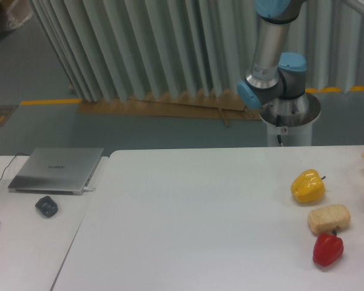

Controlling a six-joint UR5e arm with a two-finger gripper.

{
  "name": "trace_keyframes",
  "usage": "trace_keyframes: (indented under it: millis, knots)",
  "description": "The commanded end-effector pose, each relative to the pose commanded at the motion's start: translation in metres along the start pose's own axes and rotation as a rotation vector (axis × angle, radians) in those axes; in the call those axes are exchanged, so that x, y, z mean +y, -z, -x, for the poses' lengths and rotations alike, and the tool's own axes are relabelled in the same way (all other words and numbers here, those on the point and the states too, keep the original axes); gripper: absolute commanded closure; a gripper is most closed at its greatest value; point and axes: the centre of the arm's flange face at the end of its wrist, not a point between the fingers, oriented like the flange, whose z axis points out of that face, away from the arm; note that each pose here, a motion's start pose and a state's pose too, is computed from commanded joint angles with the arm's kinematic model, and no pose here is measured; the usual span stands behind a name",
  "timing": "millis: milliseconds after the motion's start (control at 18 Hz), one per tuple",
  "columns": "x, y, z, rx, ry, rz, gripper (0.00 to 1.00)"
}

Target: Place the green pepper in a basket

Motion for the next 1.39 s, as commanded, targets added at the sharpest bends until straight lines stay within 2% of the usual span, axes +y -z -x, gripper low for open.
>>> trace_keyframes:
  millis: [944, 1389]
  knots:
    - [-0.082, 0.051, -0.014, 0.013, -0.041, -0.012, 0.00]
    - [-0.128, 0.071, -0.024, 0.024, -0.090, -0.019, 0.00]
